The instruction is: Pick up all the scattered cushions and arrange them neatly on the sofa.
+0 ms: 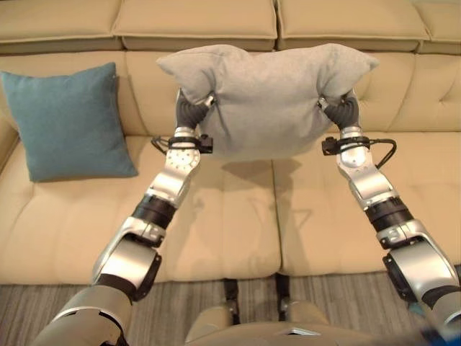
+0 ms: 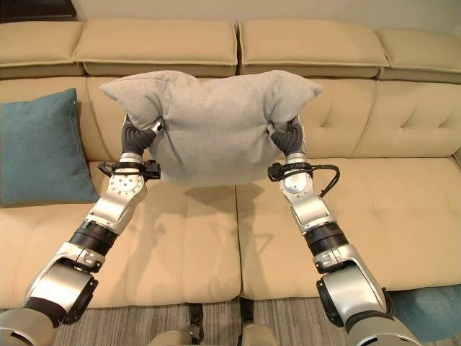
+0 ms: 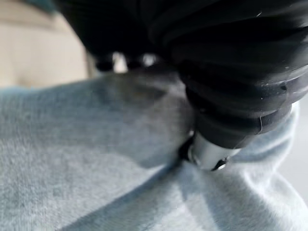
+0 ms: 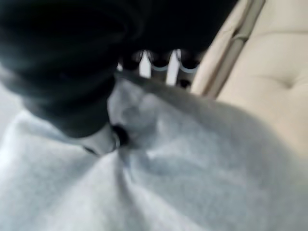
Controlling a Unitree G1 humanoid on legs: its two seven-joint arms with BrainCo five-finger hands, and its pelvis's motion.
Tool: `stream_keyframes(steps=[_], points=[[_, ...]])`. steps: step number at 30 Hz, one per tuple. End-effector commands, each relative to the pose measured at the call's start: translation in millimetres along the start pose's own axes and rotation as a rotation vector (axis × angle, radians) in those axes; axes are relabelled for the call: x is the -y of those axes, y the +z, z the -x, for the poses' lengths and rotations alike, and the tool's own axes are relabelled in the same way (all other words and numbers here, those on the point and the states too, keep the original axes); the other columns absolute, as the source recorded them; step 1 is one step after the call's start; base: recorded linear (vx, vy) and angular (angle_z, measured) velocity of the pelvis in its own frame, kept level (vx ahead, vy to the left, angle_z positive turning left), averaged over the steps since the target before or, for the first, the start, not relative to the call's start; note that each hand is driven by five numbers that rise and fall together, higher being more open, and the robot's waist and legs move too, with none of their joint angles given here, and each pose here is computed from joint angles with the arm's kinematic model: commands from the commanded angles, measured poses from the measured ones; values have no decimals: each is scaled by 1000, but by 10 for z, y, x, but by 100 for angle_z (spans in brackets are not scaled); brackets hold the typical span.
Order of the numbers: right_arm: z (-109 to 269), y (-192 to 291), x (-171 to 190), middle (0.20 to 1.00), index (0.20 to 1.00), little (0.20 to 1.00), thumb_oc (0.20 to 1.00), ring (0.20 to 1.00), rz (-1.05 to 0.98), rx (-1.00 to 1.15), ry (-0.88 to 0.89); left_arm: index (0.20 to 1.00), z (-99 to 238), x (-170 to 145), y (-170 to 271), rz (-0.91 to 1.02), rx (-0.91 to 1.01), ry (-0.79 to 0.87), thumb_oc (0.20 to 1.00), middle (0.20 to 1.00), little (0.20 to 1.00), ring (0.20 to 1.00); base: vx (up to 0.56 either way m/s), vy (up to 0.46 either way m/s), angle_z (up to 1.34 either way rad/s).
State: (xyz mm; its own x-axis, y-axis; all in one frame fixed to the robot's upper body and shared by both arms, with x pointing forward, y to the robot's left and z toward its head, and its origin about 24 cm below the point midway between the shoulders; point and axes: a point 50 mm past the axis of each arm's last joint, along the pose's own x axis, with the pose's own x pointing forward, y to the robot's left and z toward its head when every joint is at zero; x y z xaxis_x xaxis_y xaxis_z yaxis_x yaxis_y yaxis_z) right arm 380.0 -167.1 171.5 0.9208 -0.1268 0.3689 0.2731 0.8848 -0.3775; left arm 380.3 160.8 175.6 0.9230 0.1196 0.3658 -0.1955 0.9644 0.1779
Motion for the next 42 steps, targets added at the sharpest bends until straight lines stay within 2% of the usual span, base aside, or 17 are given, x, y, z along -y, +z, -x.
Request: stream_keyframes(steps=[1,5,11,26,27,28,29,33,42], points=[[-41,576,-65,200,200,200,200,200,-109,249,16,200,-41,251,485,116,219,-79,200,200,200,200,0,0,0],[-296,780,140,200,200,200,200,200,-68,283,-53,200,-310,146,705,47,254,-39,200,200,200,200,-34,-30,0],[-461,857,209,200,200,200,200,200,-23,269,-47,200,-474,54,737,0,218,-22,200,200,200,200,-13,-10,0],[-532,777,226,200,200,200,200,200,30,218,-50,200,-540,3,680,-66,174,-19,200,200,200,200,0,-19,4],[-561,755,261,520,520,520,520,520,78,205,-61,1000,-574,-37,701,-98,173,-10,1000,1000,1000,1000,7,-42,0],[-579,761,286,1000,1000,1000,1000,1000,111,207,-72,1000,-596,-60,713,-123,171,-5,1000,1000,1000,1000,-2,-33,2],[-625,797,367,1000,1000,1000,1000,1000,194,218,-103,1000,-647,-128,774,-165,178,17,1000,1000,1000,1000,2,-19,6],[-693,708,575,1000,1000,1000,1000,1000,298,158,-176,1000,-722,-337,823,-231,166,77,1000,1000,1000,1000,0,-8,6],[-730,419,1160,1000,1000,1000,1000,1000,419,-36,-315,1000,-773,-953,757,-250,62,240,1000,1000,1000,1000,4,-1,1]])
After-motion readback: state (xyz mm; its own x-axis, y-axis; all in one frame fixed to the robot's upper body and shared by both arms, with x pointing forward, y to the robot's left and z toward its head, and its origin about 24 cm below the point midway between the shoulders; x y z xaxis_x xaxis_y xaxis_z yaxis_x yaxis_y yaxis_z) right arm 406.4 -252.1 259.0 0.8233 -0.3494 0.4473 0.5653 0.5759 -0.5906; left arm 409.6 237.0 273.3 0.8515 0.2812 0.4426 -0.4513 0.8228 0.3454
